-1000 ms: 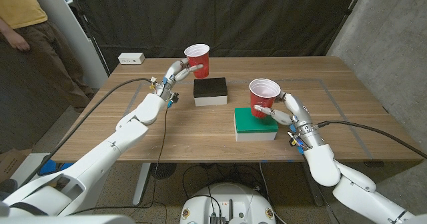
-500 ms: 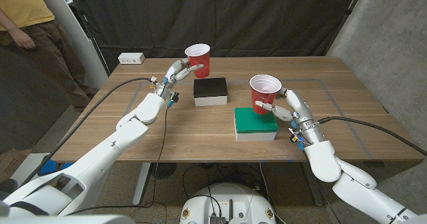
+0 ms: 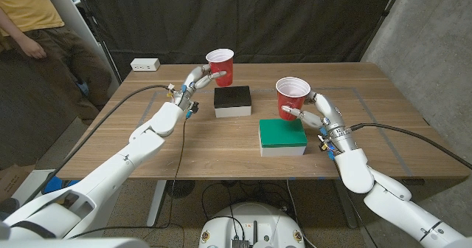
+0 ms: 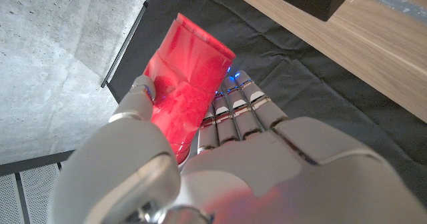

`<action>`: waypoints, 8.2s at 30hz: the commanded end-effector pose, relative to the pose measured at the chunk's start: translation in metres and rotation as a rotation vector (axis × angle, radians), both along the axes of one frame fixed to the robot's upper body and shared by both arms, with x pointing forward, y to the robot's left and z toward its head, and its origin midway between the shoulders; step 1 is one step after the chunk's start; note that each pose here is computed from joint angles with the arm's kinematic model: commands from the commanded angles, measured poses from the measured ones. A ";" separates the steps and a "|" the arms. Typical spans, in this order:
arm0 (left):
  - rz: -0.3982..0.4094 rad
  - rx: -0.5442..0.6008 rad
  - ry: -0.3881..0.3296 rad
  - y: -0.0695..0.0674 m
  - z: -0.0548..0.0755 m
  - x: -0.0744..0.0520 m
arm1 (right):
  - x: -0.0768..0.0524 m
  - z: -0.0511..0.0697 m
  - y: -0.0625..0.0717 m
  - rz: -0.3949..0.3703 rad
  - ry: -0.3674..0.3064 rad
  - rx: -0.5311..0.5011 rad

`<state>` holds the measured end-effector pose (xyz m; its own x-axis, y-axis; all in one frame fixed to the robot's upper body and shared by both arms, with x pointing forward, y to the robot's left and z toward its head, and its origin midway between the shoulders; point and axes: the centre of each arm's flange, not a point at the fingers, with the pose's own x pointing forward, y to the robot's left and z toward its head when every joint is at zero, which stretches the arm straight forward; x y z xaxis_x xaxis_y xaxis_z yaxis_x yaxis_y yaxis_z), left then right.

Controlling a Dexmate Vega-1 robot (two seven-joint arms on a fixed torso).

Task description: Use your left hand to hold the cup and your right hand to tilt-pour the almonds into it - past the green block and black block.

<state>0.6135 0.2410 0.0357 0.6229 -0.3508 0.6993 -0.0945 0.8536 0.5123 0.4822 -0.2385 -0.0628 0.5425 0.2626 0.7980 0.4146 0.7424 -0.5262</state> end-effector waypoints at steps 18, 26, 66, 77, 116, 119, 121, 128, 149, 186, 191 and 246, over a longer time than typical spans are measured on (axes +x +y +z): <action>-0.008 0.015 0.015 -0.005 0.001 0.007 | 0.046 0.031 0.004 -0.014 -0.010 -0.023; -0.006 0.031 0.010 -0.006 0.006 0.008 | 0.063 0.041 0.004 -0.024 -0.010 -0.023; -0.016 0.020 0.013 -0.010 0.002 0.018 | 0.118 0.090 0.003 -0.021 -0.016 0.007; -0.017 0.034 0.022 -0.010 0.000 0.019 | 0.120 0.092 0.012 -0.006 -0.016 -0.008; -0.075 0.161 0.029 -0.041 -0.002 0.017 | 0.122 0.112 0.048 0.004 -0.040 -0.091; -0.078 0.168 0.029 -0.043 -0.002 0.017 | 0.121 0.115 0.049 -0.014 -0.057 -0.093; -0.079 0.171 0.027 -0.043 -0.001 0.017 | 0.120 0.116 0.049 -0.021 -0.064 -0.086; -0.085 0.184 0.018 -0.047 0.003 0.015 | 0.116 0.120 0.048 -0.047 -0.088 -0.109; -0.099 0.242 0.012 -0.058 0.006 0.011 | 0.104 0.139 0.045 -0.172 -0.193 -0.236; -0.111 0.243 -0.008 -0.063 0.008 -0.002 | 0.077 0.166 0.056 -0.454 -0.481 -0.555; -0.111 0.242 -0.012 -0.063 0.008 -0.003 | 0.072 0.168 0.059 -0.484 -0.526 -0.585; -0.141 0.194 -0.051 -0.062 0.004 -0.013 | 0.037 0.193 0.083 -0.773 -0.983 -0.860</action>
